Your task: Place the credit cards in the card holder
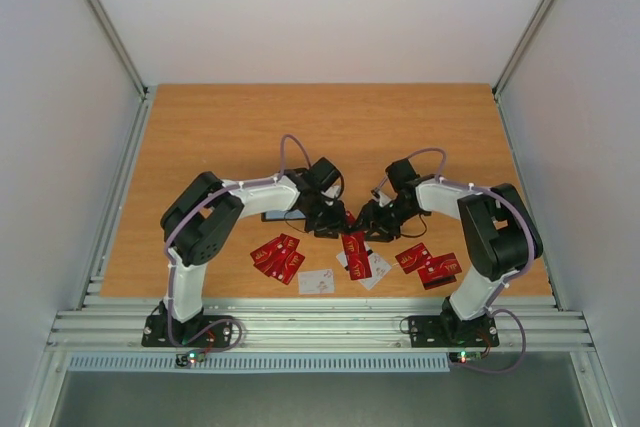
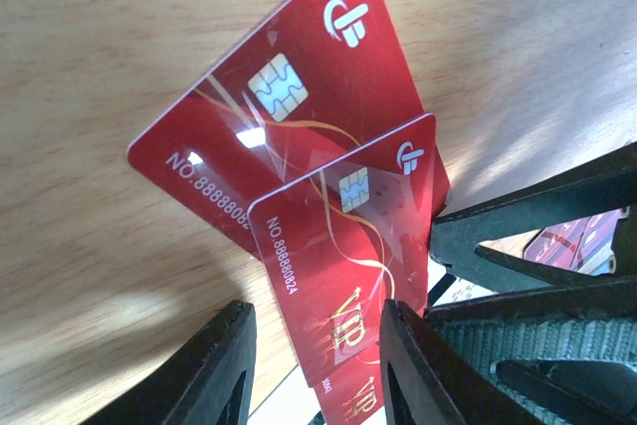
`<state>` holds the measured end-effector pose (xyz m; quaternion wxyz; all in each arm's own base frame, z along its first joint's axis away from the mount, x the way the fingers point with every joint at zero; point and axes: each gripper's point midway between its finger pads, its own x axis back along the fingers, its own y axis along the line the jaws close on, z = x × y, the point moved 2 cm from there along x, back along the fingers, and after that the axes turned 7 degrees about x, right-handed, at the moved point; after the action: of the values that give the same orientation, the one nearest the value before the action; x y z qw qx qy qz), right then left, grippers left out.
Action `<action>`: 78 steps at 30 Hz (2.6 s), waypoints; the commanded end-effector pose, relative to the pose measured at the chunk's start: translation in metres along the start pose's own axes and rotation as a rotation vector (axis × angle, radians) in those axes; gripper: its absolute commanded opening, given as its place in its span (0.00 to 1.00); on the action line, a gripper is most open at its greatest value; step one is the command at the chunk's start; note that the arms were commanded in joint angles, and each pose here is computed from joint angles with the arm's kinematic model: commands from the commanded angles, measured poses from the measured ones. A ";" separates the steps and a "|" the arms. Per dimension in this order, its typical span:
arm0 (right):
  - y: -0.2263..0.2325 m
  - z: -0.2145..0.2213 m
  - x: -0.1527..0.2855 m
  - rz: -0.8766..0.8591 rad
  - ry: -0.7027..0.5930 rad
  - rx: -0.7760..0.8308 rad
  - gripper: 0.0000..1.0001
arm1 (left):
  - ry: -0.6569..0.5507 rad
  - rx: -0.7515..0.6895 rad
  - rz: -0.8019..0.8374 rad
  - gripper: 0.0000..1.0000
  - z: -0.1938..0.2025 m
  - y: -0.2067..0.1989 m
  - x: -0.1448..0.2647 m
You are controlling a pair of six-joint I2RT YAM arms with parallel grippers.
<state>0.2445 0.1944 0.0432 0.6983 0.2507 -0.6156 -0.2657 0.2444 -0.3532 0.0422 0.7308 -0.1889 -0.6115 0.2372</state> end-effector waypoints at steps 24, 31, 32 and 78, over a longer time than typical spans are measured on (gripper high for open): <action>0.052 0.069 0.016 -0.013 0.005 0.094 0.47 | -0.060 -0.142 -0.043 0.37 0.037 0.014 0.038; 0.049 0.085 0.019 -0.001 0.009 0.108 0.47 | -0.178 -0.207 -0.346 0.42 0.053 0.077 0.096; 0.052 0.086 0.017 0.002 0.016 0.123 0.47 | -0.185 -0.200 -0.367 0.43 0.055 0.086 0.102; 0.075 0.122 -0.034 0.067 0.107 0.265 0.46 | -0.013 0.003 -0.373 0.47 0.104 0.154 0.072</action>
<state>0.1269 0.2656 0.0855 0.6990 0.3305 -0.6169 -0.1471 0.1475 -0.1882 0.0356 0.7467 -0.0983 -0.6553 0.0583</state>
